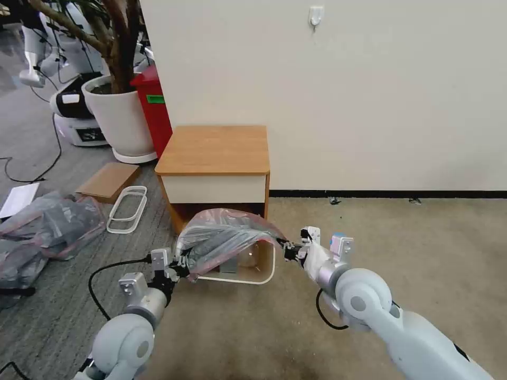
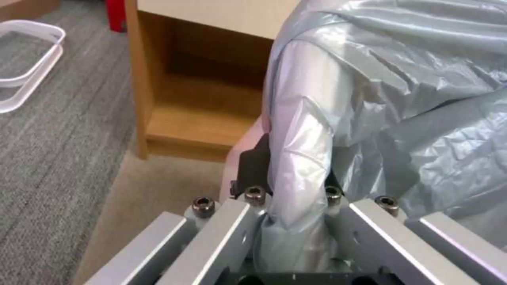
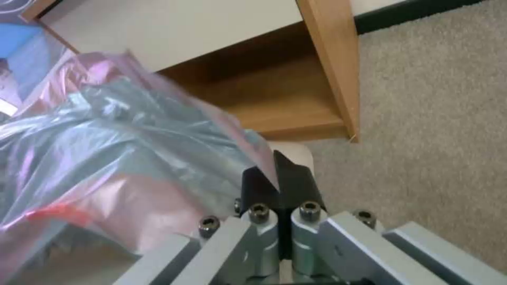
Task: Pick up the garbage bag from the table and place it over the trash can.
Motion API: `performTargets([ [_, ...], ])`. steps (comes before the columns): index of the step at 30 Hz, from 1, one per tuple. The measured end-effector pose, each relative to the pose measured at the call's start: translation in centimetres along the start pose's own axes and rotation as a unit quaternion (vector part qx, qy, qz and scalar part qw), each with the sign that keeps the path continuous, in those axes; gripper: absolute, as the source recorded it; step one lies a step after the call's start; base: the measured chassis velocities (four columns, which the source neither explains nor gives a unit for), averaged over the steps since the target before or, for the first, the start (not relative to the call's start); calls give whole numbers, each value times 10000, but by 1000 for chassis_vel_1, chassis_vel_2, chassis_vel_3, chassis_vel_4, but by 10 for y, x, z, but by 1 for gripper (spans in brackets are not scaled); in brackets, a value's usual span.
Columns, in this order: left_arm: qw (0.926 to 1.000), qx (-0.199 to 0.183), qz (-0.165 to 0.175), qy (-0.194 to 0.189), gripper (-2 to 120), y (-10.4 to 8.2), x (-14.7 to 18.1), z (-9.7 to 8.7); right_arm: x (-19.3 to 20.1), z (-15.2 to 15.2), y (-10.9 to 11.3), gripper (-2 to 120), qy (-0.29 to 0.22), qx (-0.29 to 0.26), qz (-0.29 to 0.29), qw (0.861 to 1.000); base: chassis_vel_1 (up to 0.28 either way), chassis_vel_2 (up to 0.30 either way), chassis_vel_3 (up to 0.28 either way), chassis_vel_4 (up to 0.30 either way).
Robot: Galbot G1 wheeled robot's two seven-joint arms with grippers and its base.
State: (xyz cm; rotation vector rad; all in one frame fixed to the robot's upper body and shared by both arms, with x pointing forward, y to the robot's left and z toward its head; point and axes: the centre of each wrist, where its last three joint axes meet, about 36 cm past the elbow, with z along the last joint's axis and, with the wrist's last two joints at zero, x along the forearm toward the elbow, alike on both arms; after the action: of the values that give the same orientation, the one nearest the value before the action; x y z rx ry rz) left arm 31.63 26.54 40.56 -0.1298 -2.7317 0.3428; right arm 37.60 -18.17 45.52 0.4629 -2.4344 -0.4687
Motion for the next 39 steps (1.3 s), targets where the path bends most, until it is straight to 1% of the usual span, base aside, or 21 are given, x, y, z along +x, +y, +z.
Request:
performTargets([
  [13,9999,116,-67,-92,3,-2,-5,2,9,12,3,0,203,60,-33,9998,0,0,0,0],
  [18,9995,202,-203,-115,3,-5,-9,0,9,18,7,0,224,90,-26,9997,0,0,0,0],
  [21,9994,238,-219,-119,3,-4,-10,-1,8,19,6,0,222,133,15,9997,0,0,0,0],
  [26,9988,384,-297,-102,3,-2,-16,-8,6,28,5,0,232,300,101,9992,0,0,0,0],
  [28,9982,517,-309,-40,3,-4,-19,-12,5,34,9,0,203,421,110,9988,0,0,0,0],
  [30,9979,559,-316,-23,3,-5,-20,-13,5,36,10,0,184,448,113,9988,0,0,0,0],
  [32,9970,706,-332,12,3,-8,-24,-16,3,40,13,0,168,497,113,9986,0,0,0,0],
  [33,9970,706,-332,12,3,-8,-24,-16,3,40,13,0,168,497,113,9986,0,0,0,0],
  [35,9955,889,-311,141,3,-12,-23,-19,1,42,13,0,97,627,181,9978,0,0,0,0],
  [36,9961,787,-329,209,3,-13,-22,-20,-1,43,12,0,32,718,247,9971,0,0,0,0],
  [37,9975,589,-322,223,3,-12,-21,-18,-4,40,10,0,-40,778,304,9965,0,0,0,0],
  [38,9975,589,-322,223,3,-12,-21,-18,-4,40,10,0,-40,778,304,9965,0,0,0,0],
  [39,9985,430,-266,215,3,-10,-19,-16,-7,36,6,0,-90,809,363,9960,0,0,0,0],
])
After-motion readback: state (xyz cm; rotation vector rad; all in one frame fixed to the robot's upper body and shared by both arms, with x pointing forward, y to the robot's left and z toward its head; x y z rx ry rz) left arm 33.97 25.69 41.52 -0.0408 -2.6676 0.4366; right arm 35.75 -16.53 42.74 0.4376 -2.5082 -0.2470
